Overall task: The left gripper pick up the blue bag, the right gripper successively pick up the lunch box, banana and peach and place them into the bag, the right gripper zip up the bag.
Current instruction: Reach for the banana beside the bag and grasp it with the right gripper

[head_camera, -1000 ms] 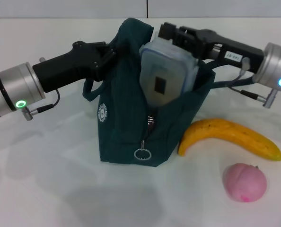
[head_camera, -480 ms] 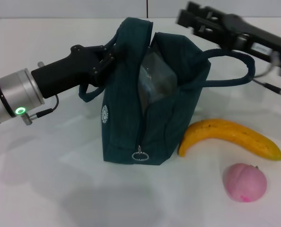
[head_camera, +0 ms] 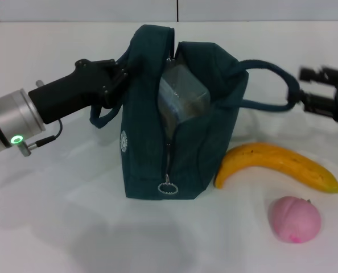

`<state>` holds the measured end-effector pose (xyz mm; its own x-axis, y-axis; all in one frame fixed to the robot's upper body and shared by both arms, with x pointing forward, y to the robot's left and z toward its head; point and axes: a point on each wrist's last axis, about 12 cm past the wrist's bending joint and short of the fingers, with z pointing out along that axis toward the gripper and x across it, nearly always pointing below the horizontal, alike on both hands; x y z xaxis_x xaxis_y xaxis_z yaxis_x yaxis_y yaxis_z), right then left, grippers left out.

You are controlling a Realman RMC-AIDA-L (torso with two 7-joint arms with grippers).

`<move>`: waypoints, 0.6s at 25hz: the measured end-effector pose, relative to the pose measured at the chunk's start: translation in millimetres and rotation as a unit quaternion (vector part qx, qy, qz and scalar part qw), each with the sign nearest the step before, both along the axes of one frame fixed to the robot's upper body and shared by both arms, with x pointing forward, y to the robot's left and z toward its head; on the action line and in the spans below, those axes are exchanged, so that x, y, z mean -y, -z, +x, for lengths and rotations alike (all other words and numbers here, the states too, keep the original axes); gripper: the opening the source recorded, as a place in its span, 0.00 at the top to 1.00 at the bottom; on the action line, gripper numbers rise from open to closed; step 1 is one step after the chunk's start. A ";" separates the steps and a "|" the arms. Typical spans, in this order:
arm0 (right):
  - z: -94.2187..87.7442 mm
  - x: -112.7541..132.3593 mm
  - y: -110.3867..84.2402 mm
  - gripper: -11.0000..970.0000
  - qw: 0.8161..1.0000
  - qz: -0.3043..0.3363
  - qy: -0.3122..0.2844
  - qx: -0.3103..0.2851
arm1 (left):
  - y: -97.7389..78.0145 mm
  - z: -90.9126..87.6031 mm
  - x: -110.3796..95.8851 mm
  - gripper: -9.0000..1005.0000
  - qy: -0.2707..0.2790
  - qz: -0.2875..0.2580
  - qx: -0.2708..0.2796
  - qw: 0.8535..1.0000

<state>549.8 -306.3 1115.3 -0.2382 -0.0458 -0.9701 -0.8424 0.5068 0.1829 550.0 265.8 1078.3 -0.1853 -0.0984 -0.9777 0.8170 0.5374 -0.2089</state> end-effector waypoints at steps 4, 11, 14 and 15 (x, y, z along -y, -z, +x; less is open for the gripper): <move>-13.2 10.9 23.1 0.35 0.998 -0.044 0.028 -0.023 | -1.5 1.9 4.2 0.96 0.005 -0.001 0.006 1.000; -32.1 6.3 46.4 0.24 0.995 -0.087 0.006 -0.054 | 0.5 -0.8 6.2 0.96 0.005 -0.008 0.007 1.000; -36.4 7.6 52.2 0.20 0.994 -0.103 0.003 -0.040 | 1.1 -1.2 5.8 0.96 0.004 -0.007 0.009 1.000; -36.9 7.8 53.5 0.18 0.994 -0.106 0.004 -0.037 | 1.1 -1.2 5.7 0.96 0.004 -0.006 0.010 1.000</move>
<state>512.9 -314.1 1061.9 -0.3095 -0.2462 -0.9185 -0.8268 0.5467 0.1321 548.9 260.1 1077.2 -0.1666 -0.1086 -0.9800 0.8253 0.5285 -0.1989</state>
